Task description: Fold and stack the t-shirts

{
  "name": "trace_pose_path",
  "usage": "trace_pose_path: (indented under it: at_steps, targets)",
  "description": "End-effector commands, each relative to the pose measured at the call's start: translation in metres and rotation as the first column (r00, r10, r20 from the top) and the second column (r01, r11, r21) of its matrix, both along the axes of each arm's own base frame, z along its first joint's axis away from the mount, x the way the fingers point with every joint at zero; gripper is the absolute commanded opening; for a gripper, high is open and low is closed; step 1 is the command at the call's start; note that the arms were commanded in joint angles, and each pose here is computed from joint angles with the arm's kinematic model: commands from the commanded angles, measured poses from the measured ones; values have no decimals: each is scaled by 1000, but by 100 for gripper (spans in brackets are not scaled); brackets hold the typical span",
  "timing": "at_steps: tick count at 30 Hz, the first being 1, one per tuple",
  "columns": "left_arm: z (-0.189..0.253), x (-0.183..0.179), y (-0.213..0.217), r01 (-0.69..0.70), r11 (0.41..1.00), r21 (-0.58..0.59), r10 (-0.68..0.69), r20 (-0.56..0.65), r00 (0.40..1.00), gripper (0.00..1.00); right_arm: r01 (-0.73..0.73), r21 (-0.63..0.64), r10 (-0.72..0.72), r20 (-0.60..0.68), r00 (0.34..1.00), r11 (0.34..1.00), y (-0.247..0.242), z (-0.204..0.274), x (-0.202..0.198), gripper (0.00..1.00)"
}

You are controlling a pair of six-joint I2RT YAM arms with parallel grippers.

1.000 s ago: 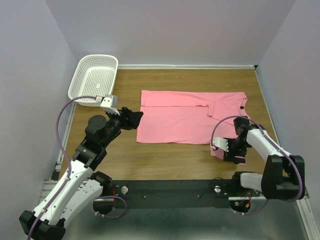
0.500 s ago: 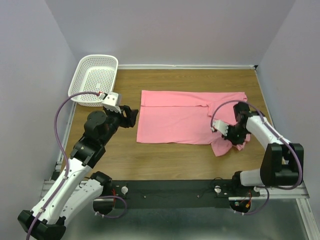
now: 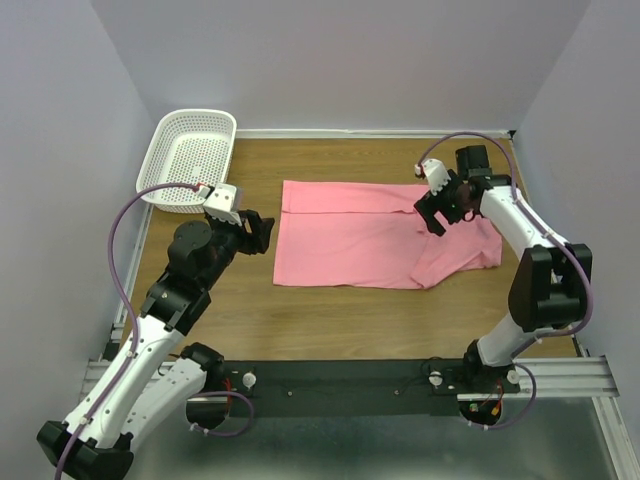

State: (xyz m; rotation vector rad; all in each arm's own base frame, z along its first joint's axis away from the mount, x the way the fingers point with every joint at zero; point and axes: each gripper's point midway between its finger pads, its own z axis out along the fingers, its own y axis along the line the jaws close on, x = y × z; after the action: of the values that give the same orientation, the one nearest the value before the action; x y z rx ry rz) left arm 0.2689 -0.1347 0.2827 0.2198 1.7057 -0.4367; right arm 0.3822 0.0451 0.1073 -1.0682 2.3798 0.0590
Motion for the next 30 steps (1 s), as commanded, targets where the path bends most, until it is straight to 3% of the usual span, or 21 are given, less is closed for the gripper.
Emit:
trace_pose_path:
  at_steps: [1, 5, 10, 16, 30]
  targets:
    - [-1, 1, 5, -12, 1000, 12, 12, 17, 1000, 71, 145, 46, -149, 85, 985, 988, -23, 12, 9, 100]
    - [0, 1, 5, -7, 1000, 9, 7, 22, 1000, 71, 232, 99, -233, -4, 972, 968, -55, -11, 11, 90]
    - [-1, 2, 6, -8, 1000, 11, 8, 21, 1000, 71, 97, 211, -75, -111, 991, 973, -28, -48, 4, 77]
    - [-4, 5, 6, -12, 1000, 14, 11, 9, 1000, 71, -42, 310, 83, -119, 989, 950, -5, -58, 2, 63]
    - [-11, 10, 9, -17, 1000, 24, 17, -10, 1000, 71, -43, 315, 105, -182, 978, 948, -4, -82, -1, 61]
